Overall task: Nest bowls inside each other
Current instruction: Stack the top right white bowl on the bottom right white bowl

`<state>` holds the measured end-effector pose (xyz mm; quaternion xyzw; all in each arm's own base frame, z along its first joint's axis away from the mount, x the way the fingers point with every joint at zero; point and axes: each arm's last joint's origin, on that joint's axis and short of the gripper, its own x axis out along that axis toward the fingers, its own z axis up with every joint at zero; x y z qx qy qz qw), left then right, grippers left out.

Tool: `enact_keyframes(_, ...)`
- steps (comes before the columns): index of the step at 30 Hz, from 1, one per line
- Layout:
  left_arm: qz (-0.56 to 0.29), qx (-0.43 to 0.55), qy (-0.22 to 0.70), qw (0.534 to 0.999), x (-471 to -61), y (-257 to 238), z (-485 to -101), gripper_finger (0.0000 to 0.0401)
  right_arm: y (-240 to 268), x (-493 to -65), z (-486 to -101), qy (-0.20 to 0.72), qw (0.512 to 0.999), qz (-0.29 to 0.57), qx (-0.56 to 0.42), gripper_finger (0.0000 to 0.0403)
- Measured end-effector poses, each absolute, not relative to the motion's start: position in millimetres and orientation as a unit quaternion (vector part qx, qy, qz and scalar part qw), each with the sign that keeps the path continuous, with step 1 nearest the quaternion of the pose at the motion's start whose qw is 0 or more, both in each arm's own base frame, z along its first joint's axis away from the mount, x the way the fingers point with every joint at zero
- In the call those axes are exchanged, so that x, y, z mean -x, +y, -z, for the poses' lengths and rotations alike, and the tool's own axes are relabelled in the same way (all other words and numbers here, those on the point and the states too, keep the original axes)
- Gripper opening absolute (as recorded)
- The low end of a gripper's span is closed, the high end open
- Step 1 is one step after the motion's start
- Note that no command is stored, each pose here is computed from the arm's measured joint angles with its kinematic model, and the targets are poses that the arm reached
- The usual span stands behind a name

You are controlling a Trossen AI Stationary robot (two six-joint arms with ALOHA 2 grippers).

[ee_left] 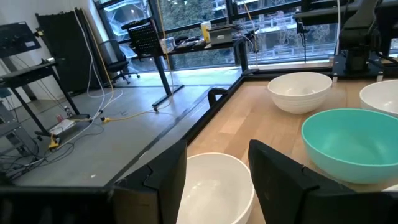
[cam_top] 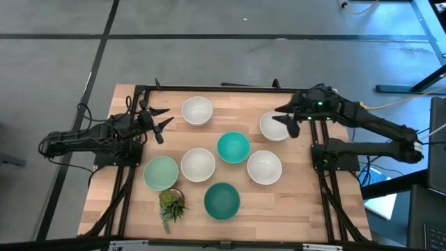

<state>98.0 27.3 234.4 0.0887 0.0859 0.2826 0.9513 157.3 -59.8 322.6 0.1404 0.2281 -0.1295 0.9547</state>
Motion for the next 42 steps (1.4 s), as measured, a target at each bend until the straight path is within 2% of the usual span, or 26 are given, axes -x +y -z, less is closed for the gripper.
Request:
enact_keyframes(12,-0.283,-0.088,0.086,0.951,-98,27,-234,0.0167,-55,-199,-288,0.338,0.924,0.09,-0.155,0.0193)
enact_keyframes(21,-0.283,-0.088,0.086,0.951,-98,27,-234,0.0167,-46,-189,-264,0.439,0.876,0.143,-0.136,0.0193)
enact_keyframes(32,-0.283,-0.087,0.085,0.951,-98,27,-234,0.0167,-39,-182,-228,0.495,0.845,0.147,-0.137,0.0193)
enact_keyframes(42,-0.283,-0.087,0.086,0.951,-98,27,-234,0.0167,-37,-180,-216,0.507,0.831,0.18,-0.143,0.0193)
